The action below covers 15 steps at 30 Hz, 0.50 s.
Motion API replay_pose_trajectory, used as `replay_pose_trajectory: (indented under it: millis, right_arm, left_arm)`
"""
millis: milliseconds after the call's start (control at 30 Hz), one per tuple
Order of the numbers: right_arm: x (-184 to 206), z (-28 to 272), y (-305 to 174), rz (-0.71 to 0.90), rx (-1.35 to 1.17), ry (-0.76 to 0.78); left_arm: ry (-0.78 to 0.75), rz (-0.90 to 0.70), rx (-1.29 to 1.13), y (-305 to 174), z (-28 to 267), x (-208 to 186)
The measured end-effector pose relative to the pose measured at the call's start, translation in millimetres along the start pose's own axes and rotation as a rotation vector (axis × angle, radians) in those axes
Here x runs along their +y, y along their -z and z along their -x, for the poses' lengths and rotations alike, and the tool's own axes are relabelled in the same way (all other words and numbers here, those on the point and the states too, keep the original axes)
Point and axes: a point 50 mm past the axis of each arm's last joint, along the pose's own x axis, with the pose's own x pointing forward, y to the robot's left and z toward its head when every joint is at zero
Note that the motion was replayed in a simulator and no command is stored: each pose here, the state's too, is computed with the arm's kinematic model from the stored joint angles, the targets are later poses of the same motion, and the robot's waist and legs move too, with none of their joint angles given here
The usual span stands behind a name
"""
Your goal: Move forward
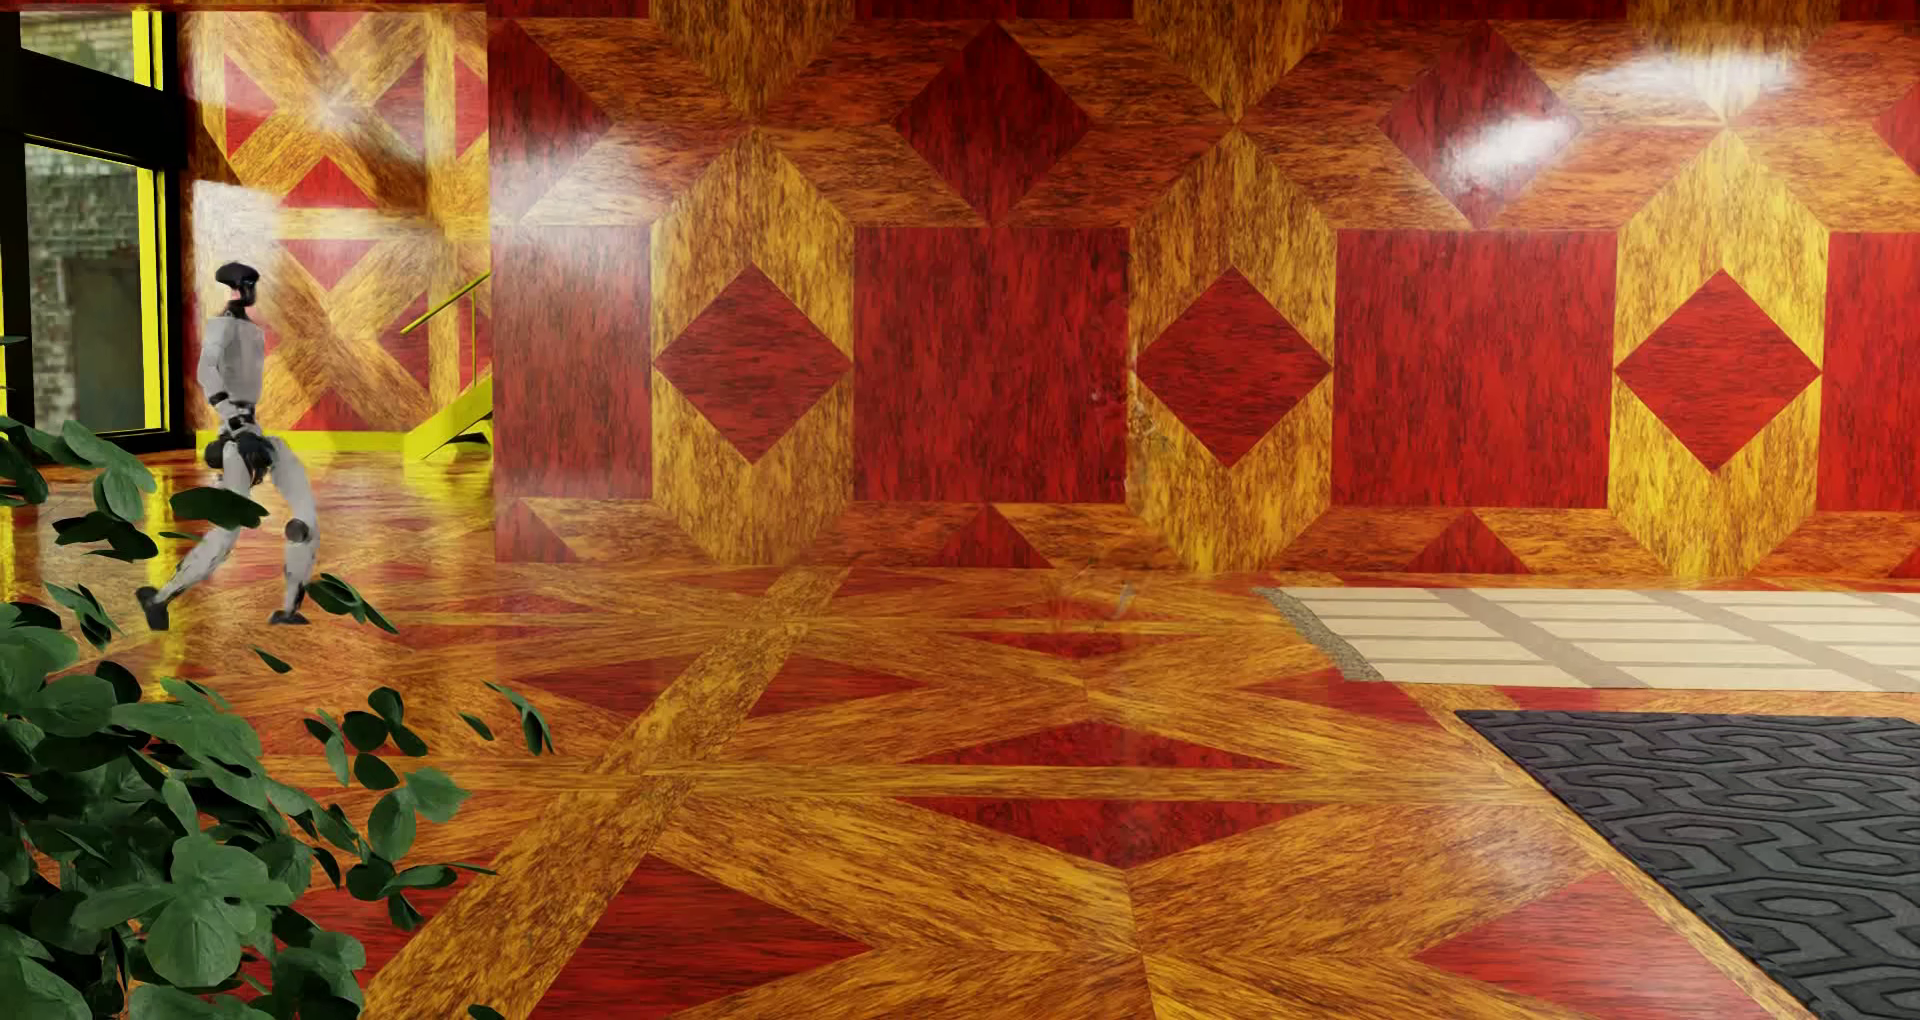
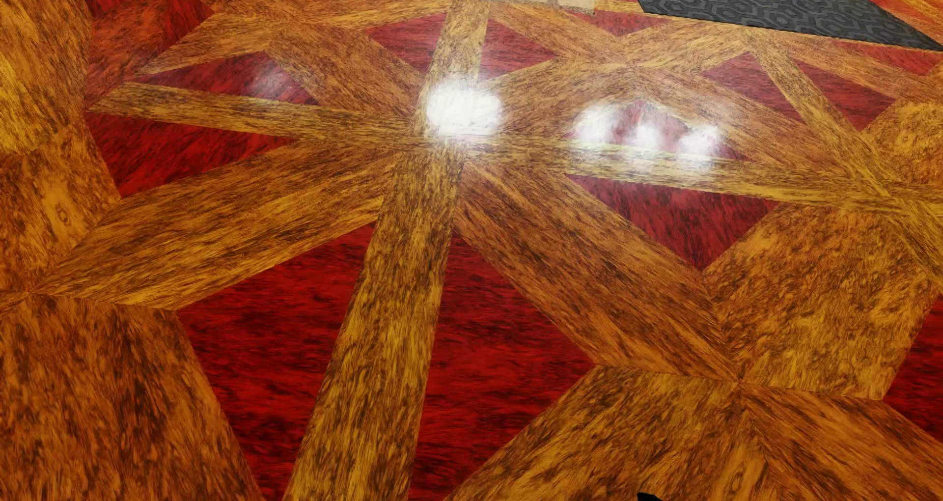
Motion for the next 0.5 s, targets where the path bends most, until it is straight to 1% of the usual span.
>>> replay_pose_trajectory:
  millis: [100,200,367,433,500]
  right_arm:
    - [21,8,28,0.062,0.086,-0.076]
    - [38,21,57,0.1,0.175,-0.139]
    - [57,39,88,0.152,0.262,-0.217]
    - [62,46,100,0.163,0.307,-0.239]
    - [67,51,111,0.172,0.351,-0.257]
  left_arm:
    - [-0.013,-0.019,-0.095,-30,-2,7]
    - [-0.055,-0.03,-0.245,-76,1,24]
    - [-0.149,-0.015,-0.514,-154,23,60]
    - [-0.169,0.002,-0.552,-165,28,67]
    - [-0.165,0.021,-0.525,-157,24,66]
